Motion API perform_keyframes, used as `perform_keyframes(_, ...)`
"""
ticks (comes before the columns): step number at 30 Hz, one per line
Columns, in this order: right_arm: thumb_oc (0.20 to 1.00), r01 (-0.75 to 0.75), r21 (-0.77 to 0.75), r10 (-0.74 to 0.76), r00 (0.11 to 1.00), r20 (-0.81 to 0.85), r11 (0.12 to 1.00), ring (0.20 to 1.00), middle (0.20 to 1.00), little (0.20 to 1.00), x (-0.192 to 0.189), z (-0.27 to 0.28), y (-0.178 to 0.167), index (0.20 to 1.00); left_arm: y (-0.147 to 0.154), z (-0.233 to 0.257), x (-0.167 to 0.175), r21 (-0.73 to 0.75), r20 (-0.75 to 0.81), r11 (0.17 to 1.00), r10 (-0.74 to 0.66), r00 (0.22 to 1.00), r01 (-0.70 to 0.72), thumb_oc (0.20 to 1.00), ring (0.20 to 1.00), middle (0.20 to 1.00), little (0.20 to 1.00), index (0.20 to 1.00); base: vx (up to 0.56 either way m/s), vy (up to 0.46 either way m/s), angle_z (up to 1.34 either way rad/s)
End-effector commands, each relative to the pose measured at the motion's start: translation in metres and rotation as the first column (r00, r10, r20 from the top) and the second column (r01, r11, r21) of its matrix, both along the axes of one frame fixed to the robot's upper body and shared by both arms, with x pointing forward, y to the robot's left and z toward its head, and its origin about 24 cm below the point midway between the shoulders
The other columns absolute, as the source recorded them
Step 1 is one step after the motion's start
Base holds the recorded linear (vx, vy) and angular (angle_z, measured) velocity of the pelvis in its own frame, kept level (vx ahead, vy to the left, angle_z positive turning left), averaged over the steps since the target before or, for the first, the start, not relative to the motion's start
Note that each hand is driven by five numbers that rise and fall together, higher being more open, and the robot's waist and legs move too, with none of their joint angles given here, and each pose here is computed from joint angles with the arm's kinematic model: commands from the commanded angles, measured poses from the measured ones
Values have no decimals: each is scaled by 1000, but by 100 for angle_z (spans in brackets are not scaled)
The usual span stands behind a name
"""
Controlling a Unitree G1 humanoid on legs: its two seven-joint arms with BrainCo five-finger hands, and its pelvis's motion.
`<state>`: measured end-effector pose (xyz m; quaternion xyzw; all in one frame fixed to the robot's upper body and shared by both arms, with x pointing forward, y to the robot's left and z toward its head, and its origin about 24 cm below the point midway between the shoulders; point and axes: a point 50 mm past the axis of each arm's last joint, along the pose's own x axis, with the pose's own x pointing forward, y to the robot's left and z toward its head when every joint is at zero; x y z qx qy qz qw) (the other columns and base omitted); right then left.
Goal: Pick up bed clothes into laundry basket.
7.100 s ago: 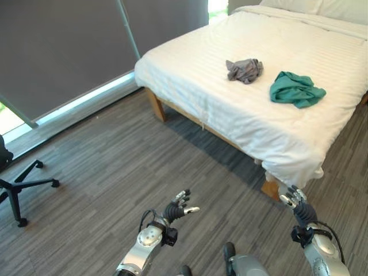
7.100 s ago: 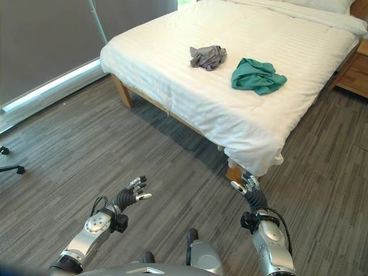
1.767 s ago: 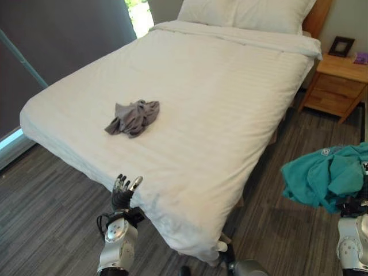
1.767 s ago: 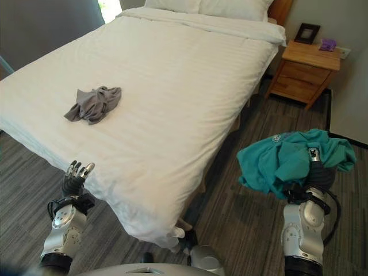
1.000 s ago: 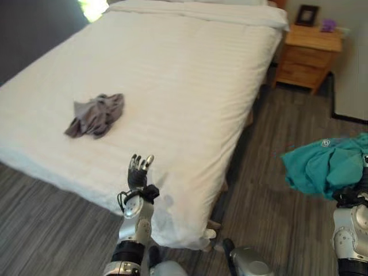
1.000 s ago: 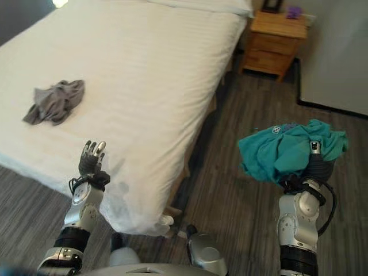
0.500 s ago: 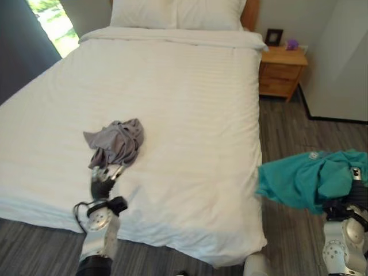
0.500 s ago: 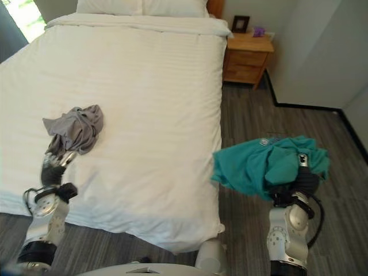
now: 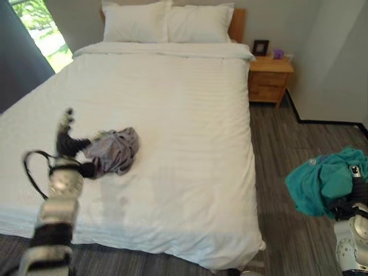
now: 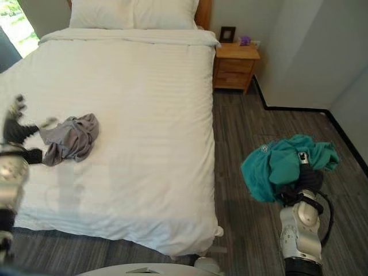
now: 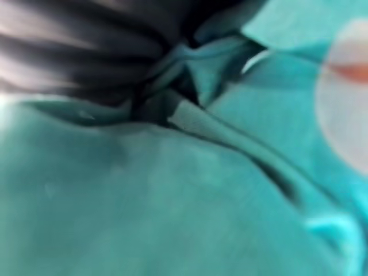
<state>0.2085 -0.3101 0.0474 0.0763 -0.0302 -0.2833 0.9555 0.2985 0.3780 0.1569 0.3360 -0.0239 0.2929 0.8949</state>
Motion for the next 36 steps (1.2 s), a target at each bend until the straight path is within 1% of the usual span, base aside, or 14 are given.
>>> perform_keyframes(1, 200, -79, -62, 84, 992, 97, 995, 200, 200, 200, 7, 22, 6, 200, 28, 80, 15, 263, -7, 953, 156, 988, -148, 1000, 1000, 1000, 1000, 1000, -56, 32, 4)
perform_keyframes(3, 200, -110, -67, 116, 989, 91, 992, 200, 200, 200, 9, 22, 9, 200, 45, 85, 13, 277, -110, 937, 251, 962, -213, 1000, 1000, 1000, 1000, 1000, -72, 36, 0)
perform_keyframes(4, 200, -112, -57, 117, 989, 92, 992, 200, 200, 200, 8, 20, 10, 200, 41, 93, 18, 281, -87, 936, 245, 966, -212, 1000, 1000, 1000, 1000, 1000, -73, 30, -3)
perform_keyframes(5, 200, -119, -54, 124, 988, 95, 991, 200, 200, 200, 9, 20, 11, 200, 40, 96, 21, 301, -122, 929, 260, 958, -214, 1000, 1000, 1000, 1000, 1000, -45, 12, 1)
perform_keyframes(6, 200, -118, -53, 122, 988, 96, 992, 200, 200, 200, 9, 20, 11, 200, 40, 97, 22, 302, -121, 929, 259, 958, -213, 1000, 1000, 1000, 1000, 1000, -87, 25, -3)
perform_keyframes(9, 200, -128, -52, 134, 982, 133, 990, 200, 200, 200, 14, 27, 11, 200, 31, 123, 31, 371, -125, 901, 289, 949, -225, 1000, 1000, 1000, 1000, 1000, -148, 31, -2)
perform_keyframes(14, 200, -171, -64, 178, 975, 131, 983, 200, 200, 200, 20, 29, 19, 200, 24, 145, 35, 345, -77, 902, 303, 950, -260, 1000, 1000, 1000, 1000, 1000, -99, 17, -3)
perform_keyframes(17, 200, -188, -67, 196, 970, 141, 980, 200, 200, 200, 21, 31, 23, 200, 27, 147, 33, 322, -64, 902, 324, 944, -288, 1000, 1000, 1000, 1000, 1000, -60, 31, -5)
perform_keyframes(18, 200, -214, -76, 223, 967, 127, 974, 200, 200, 200, 21, 28, 29, 200, 34, 148, 27, 268, -37, 905, 354, 935, -332, 1000, 1000, 1000, 1000, 1000, -25, 41, -8)
perform_keyframes(19, 200, -224, -85, 233, 965, 119, 971, 200, 200, 200, 21, 28, 30, 200, 38, 151, 23, 276, -30, 895, 372, 928, -350, 1000, 1000, 1000, 1000, 1000, -29, 50, -17)
perform_keyframes(21, 200, -242, -93, 251, 962, 107, 966, 200, 200, 200, 18, 26, 34, 200, 49, 149, 12, 247, -10, 880, 420, 907, -405, 1000, 1000, 1000, 1000, 1000, -7, 35, -19)
perform_keyframes(23, 200, -248, -98, 257, 962, 96, 964, 200, 200, 200, 14, 23, 35, 200, 58, 148, 3, 191, 39, 871, 455, 890, -454, 1000, 1000, 1000, 1000, 1000, 12, 39, -14)
perform_keyframes(28, 200, -249, -140, 264, 959, 104, 958, 200, 200, 200, 14, 27, 33, 200, 58, 165, -6, 289, 150, 815, 480, 864, -503, 1000, 1000, 1000, 1000, 1000, 0, 10, -5)
perform_keyframes(36, 200, -303, -146, 318, 943, 95, 942, 200, 200, 200, 19, 27, 41, 200, 59, 167, -7, 299, 143, 817, 474, 869, -494, 1000, 1000, 1000, 1000, 1000, 0, -1, 1)
